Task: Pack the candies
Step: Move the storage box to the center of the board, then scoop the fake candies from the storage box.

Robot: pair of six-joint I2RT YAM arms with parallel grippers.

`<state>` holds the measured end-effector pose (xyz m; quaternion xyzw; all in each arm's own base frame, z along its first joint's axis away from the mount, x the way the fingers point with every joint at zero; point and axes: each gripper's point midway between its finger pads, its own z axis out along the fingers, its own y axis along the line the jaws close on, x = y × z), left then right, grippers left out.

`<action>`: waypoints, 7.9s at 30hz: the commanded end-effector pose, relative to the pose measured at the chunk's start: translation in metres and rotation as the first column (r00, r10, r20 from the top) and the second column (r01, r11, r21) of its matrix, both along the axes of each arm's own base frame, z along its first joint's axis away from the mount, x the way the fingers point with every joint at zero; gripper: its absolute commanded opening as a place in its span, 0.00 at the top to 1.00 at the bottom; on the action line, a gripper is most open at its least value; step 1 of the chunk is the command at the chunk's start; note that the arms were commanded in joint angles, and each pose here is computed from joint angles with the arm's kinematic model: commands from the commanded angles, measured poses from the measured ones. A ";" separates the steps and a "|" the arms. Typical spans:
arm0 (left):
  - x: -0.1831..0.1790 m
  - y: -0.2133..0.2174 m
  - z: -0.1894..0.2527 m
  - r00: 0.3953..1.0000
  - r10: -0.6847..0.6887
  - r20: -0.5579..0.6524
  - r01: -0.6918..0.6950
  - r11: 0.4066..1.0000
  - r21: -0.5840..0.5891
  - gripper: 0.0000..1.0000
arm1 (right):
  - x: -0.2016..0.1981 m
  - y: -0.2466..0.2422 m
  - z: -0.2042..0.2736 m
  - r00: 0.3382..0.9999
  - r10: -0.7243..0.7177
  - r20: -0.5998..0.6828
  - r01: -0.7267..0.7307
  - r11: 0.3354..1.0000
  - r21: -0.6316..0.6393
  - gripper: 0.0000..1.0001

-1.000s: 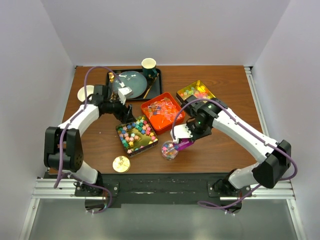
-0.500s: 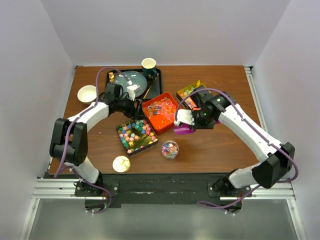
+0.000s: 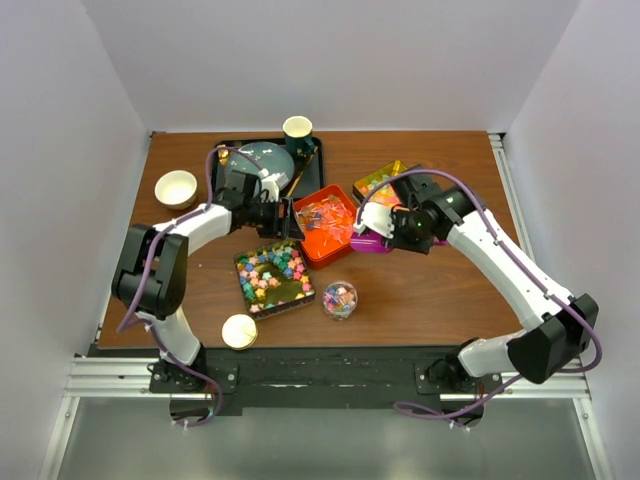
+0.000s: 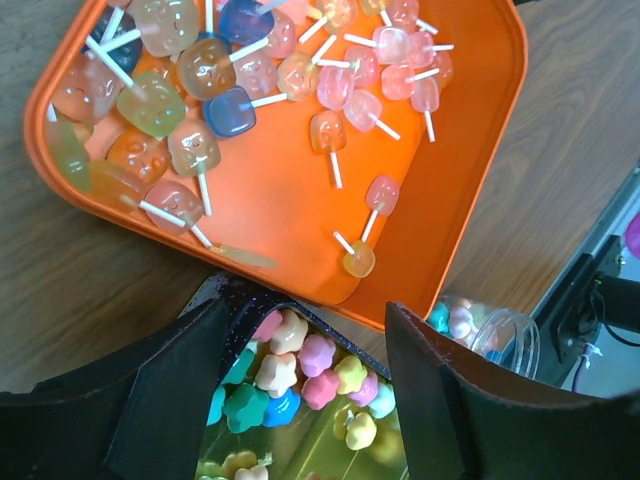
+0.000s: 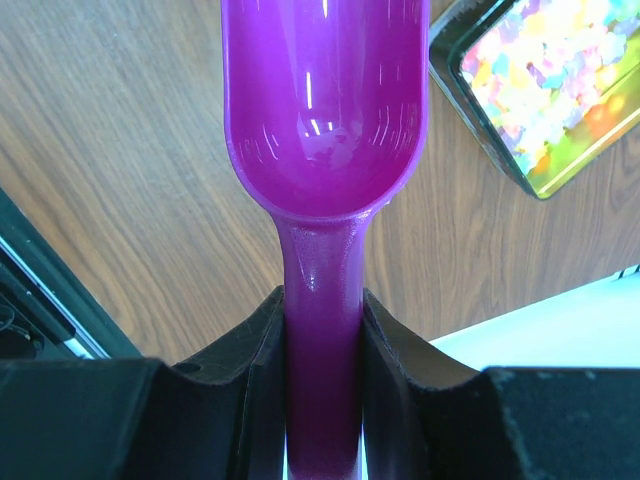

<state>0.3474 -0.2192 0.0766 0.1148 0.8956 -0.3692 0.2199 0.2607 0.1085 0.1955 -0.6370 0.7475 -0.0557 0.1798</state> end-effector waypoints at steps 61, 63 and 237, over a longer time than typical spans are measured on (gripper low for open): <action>0.082 -0.041 0.111 0.876 -0.127 0.465 0.159 0.987 -0.030 0.61 | 0.123 -0.078 0.030 0.729 -0.665 0.160 0.606 0.736 0.301 1.00; 0.096 -0.067 0.121 0.858 -0.127 0.497 0.177 0.983 -0.054 0.51 | 0.128 -0.090 0.032 0.690 -0.704 0.168 0.639 0.702 0.315 1.00; 0.006 0.216 0.042 0.870 0.475 0.129 -0.470 0.880 -0.066 0.73 | 0.063 0.073 -0.127 0.916 0.154 -0.370 -0.061 0.966 0.252 1.00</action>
